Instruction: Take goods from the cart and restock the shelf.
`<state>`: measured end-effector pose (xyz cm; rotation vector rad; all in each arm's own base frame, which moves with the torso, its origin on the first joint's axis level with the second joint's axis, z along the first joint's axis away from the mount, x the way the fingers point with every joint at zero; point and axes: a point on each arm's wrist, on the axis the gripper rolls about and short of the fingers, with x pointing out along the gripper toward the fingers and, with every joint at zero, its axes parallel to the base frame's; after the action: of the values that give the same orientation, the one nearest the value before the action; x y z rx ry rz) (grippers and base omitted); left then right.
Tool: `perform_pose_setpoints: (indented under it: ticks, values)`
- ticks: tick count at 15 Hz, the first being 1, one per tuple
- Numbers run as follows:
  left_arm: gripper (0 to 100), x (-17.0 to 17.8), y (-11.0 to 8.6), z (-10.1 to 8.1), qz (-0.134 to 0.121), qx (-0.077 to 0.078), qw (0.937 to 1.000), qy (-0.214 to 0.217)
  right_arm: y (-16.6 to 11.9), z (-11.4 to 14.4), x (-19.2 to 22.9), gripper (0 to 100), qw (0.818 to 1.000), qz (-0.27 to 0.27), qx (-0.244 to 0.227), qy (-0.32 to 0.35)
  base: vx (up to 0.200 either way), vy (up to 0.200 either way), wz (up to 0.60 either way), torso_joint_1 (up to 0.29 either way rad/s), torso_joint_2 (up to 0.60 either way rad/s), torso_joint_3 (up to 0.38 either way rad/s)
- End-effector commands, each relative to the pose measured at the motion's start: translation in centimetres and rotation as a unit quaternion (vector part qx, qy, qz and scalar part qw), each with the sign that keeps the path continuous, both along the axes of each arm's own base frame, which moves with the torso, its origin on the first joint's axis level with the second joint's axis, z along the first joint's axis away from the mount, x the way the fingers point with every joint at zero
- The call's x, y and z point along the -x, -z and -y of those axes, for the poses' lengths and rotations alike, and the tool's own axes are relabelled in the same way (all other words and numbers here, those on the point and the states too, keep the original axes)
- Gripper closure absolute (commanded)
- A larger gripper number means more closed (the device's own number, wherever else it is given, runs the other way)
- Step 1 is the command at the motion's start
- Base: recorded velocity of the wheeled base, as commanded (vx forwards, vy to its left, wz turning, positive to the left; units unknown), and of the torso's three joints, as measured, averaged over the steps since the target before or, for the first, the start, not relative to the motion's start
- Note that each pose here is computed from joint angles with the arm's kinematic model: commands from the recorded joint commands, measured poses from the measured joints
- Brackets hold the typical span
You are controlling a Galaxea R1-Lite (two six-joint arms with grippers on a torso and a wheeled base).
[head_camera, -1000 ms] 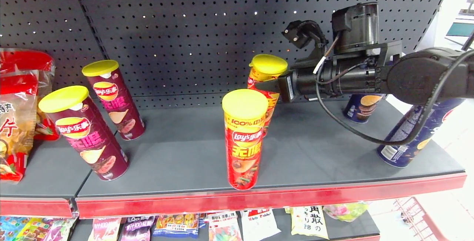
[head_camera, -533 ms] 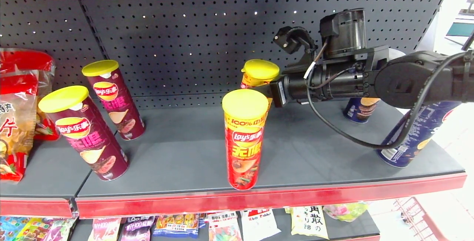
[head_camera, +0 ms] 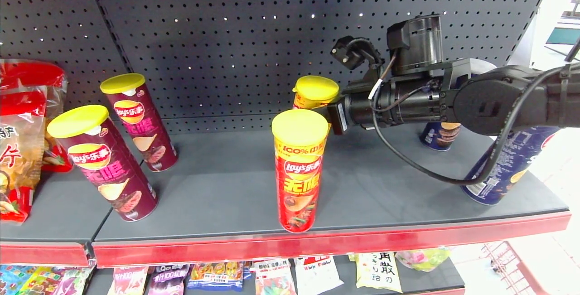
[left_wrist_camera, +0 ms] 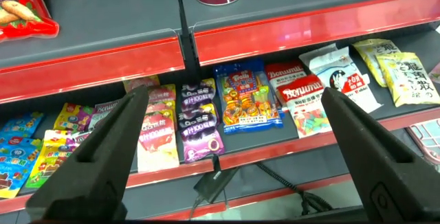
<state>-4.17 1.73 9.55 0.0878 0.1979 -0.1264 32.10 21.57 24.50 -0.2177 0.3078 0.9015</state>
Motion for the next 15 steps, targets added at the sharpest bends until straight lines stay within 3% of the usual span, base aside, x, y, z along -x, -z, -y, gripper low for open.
perform_pose_setpoints:
  ticks: [1,2,3,10,15]
  values:
    - [0,0.0,0.0,0.0,0.0,0.0,1.0,0.0,0.1,-0.1,0.2,100,1.0,-0.003,0.001,-0.002,0.0,0.0,0.0,0.0,0.0,0.0]
    - [0,0.0,0.0,0.0,0.0,0.0,1.0,0.0,0.1,-0.2,0.3,100,1.0,-0.002,0.001,-0.003,0.0,0.0,0.0,0.0,0.0,0.0]
    - [0,0.0,0.0,0.0,0.0,0.0,1.0,0.0,0.0,-0.2,0.2,0,1.0,0.0,0.0,-0.004,0.0,0.0,0.0,0.0,0.0,0.0]
    - [0,0.0,0.0,0.0,0.001,0.0,1.0,0.001,-0.9,0.4,0.8,0,1.0,0.007,-0.003,0.01,0.0,0.0,0.0,0.0,0.0,0.0]
    - [0,0.0,0.1,0.0,0.001,0.001,1.0,0.002,-1.1,3.5,3.5,0,0.999,-0.002,0.008,0.042,0.0,0.0,0.0,0.0,0.0,0.0]
